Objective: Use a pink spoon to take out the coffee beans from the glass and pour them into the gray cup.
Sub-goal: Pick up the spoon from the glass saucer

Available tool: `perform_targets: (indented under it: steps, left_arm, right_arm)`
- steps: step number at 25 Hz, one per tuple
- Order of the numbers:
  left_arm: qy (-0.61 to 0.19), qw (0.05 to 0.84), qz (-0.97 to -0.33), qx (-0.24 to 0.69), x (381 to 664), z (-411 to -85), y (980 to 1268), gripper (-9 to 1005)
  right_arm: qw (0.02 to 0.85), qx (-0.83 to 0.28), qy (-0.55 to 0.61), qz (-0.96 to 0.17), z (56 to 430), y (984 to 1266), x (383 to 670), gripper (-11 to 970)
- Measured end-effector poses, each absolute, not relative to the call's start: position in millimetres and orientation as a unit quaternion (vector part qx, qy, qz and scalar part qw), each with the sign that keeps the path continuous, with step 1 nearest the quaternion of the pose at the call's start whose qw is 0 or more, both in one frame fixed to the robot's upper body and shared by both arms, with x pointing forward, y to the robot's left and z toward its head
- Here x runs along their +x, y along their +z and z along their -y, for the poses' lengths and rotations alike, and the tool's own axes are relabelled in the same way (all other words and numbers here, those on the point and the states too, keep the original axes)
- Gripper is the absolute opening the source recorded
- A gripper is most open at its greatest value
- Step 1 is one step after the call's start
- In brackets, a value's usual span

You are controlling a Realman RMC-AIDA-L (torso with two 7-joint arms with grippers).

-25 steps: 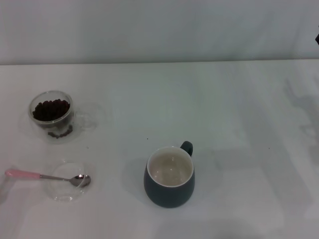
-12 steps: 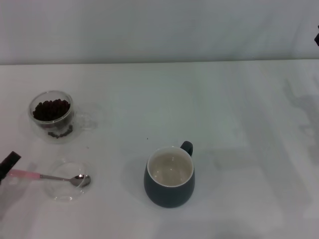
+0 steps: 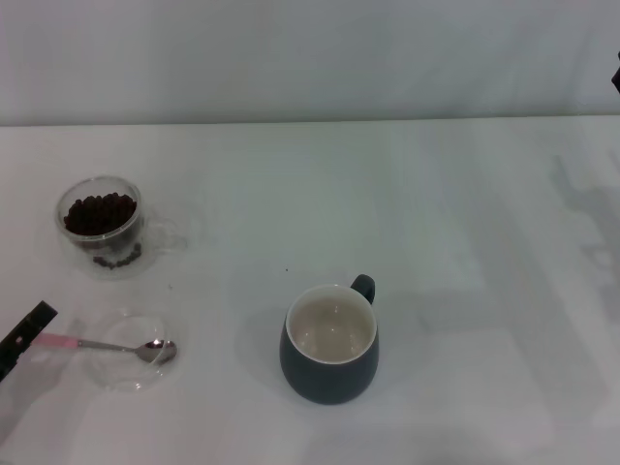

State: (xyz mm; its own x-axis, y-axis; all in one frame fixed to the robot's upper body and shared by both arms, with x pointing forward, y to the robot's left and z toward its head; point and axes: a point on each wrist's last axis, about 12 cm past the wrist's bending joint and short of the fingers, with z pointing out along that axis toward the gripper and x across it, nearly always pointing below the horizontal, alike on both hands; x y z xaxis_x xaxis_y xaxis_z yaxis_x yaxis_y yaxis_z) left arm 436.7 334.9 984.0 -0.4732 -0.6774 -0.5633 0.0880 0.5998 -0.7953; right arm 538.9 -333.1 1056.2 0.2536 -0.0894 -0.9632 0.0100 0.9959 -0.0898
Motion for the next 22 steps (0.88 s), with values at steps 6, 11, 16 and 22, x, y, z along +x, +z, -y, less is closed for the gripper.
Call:
perform_targets:
  steps: [6,11,16,22]
  left_arm:
    - [-0.402,0.475,-0.757,-0.198,434.0,-335.4,983.0,775]
    - [-0.402,0.474,-0.758,-0.199,434.2,-335.0,982.8,644]
    - [-0.401,0.476,-0.759,-0.188,436.2,-333.2,983.5,376]
    - [-0.402,0.483,-0.757,-0.179,435.6,-333.9,985.4,180]
  right_arm:
    - [0.791,-0.032,-0.032,-0.61,333.4,1055.9,538.3,857]
    - [0.791,-0.033,-0.032,-0.61,333.2,1056.2,538.6,857]
    - [0.792,-0.032,-0.031,-0.609,333.0,1056.4,539.0,857]
    - [0.793,-0.023,-0.018,-0.609,332.6,1056.6,538.9,857]
